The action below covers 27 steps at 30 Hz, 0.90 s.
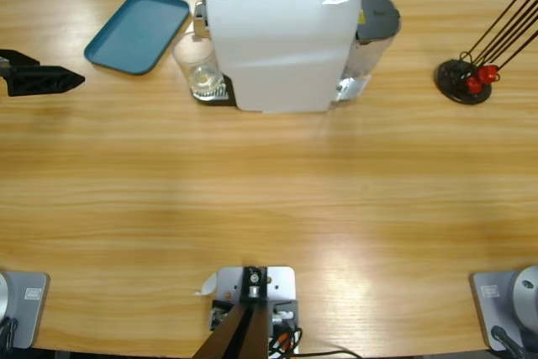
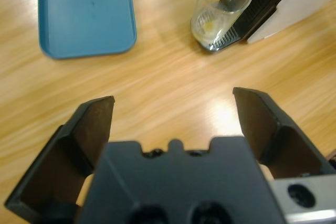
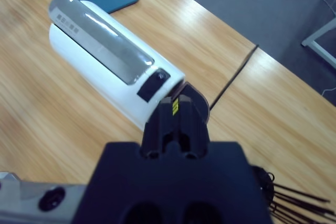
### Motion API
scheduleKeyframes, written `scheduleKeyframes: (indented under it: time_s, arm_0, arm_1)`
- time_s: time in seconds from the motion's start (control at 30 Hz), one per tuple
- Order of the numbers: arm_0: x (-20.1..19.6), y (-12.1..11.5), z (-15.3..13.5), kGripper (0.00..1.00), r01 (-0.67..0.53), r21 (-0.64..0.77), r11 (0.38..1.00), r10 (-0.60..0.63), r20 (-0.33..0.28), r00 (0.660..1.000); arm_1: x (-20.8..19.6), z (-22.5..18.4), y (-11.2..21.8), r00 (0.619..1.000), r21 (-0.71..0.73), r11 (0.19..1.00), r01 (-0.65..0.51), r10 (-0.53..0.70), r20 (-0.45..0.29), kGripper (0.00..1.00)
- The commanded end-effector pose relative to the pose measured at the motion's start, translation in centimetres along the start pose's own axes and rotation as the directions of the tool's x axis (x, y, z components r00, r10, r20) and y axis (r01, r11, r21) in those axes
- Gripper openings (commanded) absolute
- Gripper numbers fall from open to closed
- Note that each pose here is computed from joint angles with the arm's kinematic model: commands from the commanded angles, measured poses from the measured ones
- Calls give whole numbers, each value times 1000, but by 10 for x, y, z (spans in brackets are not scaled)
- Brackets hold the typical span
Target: Pour coffee
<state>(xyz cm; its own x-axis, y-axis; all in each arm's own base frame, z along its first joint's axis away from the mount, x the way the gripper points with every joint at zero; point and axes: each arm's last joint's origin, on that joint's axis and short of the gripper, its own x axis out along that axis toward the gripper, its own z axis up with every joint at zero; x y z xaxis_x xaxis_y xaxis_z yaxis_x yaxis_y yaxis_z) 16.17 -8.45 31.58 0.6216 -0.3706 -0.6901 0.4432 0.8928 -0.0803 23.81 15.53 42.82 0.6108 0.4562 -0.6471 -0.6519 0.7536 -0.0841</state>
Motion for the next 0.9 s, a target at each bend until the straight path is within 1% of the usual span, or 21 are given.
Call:
scheduleKeyframes:
  time_s: [0.03,0.17,0.33,0.5,0.83,0.9]
  arm_0:
    - [-7,2,-24,977,-2,27,1000,-1,143,990]
    - [-4,2,-23,977,-4,29,1000,0,131,991]
    - [-4,1,-24,977,0,31,1000,-4,129,992]
    - [-3,1,-25,977,-1,31,1000,-3,124,992]
    - [-1,1,-24,977,0,33,999,-4,116,993]
    - [-1,1,-24,977,1,34,999,-5,116,993]
  arm_1:
    - [42,5,2,994,-27,998,-57,54,-92,0]
    - [53,8,5,992,-37,997,-73,68,-106,0]
    - [71,15,14,987,-54,993,-104,96,-125,0]
    - [85,16,15,981,-52,991,-122,113,-159,0]
    - [93,12,13,979,-54,993,-109,98,-181,0]
    - [93,10,10,979,-51,994,-92,81,-188,0]
